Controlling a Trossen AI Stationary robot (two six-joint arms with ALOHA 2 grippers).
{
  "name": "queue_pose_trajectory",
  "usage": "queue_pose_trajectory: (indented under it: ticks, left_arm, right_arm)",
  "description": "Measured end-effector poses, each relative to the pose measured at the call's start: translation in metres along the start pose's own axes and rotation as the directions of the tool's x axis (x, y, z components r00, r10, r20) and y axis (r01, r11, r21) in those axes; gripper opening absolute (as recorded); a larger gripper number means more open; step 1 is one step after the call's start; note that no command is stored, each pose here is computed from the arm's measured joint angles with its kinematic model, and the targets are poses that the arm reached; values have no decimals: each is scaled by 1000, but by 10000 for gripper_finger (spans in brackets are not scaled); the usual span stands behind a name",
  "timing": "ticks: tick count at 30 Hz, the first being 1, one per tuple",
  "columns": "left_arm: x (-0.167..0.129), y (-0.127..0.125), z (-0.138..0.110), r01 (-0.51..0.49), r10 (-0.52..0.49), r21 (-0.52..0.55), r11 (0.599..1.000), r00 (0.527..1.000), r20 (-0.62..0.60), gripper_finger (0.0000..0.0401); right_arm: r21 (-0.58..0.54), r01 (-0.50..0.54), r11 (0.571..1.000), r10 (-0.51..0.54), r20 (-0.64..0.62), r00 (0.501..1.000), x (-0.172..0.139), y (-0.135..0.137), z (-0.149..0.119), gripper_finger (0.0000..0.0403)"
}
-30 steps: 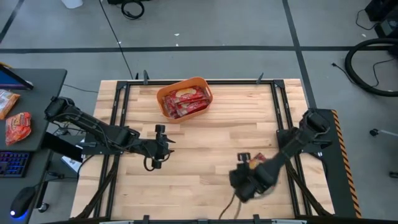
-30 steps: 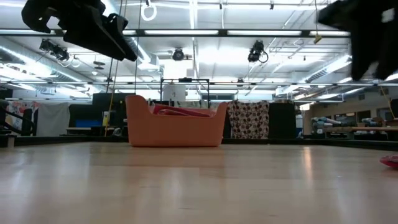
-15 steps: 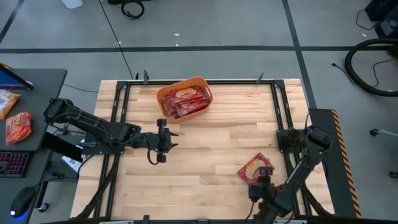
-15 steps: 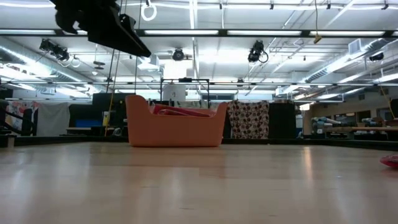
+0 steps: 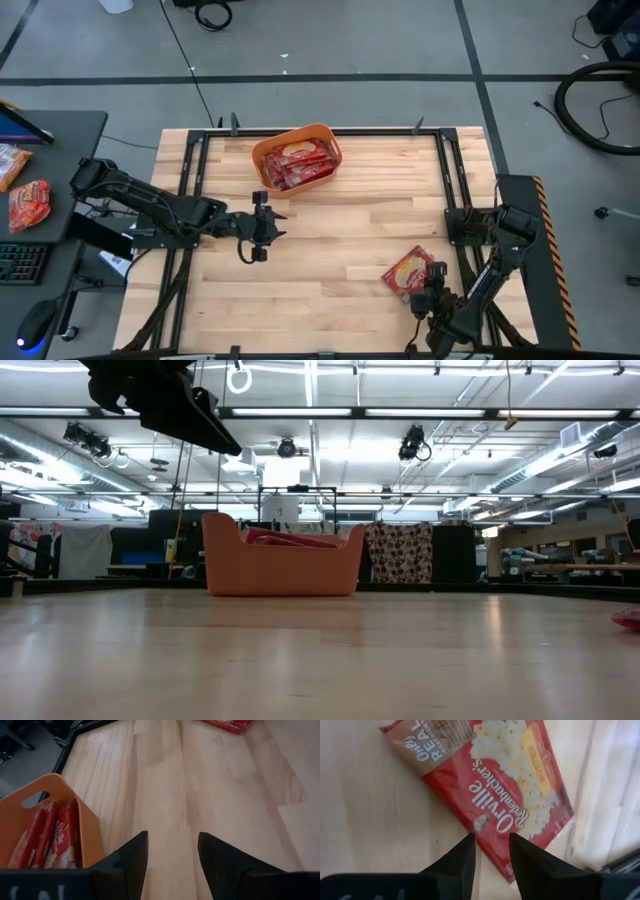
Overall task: Sort popcorn bags into baskets
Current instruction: Put the red popcorn bag into the orange bin
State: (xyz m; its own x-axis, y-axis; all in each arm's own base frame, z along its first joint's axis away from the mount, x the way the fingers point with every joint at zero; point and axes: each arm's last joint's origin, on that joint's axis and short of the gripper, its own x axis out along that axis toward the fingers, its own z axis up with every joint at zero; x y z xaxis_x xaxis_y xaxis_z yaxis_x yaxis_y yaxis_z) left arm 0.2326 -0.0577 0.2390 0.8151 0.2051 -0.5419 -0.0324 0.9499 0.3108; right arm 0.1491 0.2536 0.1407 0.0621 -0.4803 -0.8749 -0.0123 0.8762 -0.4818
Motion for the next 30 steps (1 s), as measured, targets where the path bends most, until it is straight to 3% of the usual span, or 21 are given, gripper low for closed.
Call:
queue_pose_trajectory:
  ticks: [6, 13, 20, 25, 30]
  left_arm:
    - [0, -1, -2, 25, -25, -24, 999, 1000, -17, 176]
    - [0, -1, -4, 27, -28, -42, 999, 999, -34, 176]
    - [-1, -2, -4, 29, -31, -56, 998, 999, -41, 176]
    - [-1, -2, -6, 30, -33, -51, 998, 998, -52, 176]
    - [-1, -2, -6, 30, -33, -50, 998, 998, -52, 176]
  right_arm:
    - [-65, -72, 995, 69, -42, 997, 19, 0, 5, 123]
    - [-78, -73, 994, 68, -62, 996, 23, -4, 10, 108]
    - [-131, -94, 987, 86, -65, 994, 23, -3, 10, 68]
    - [-124, -107, 986, 101, -60, 993, 24, -3, 14, 14]
    - [-103, -91, 990, 88, -31, 996, 21, -5, 20, 13]
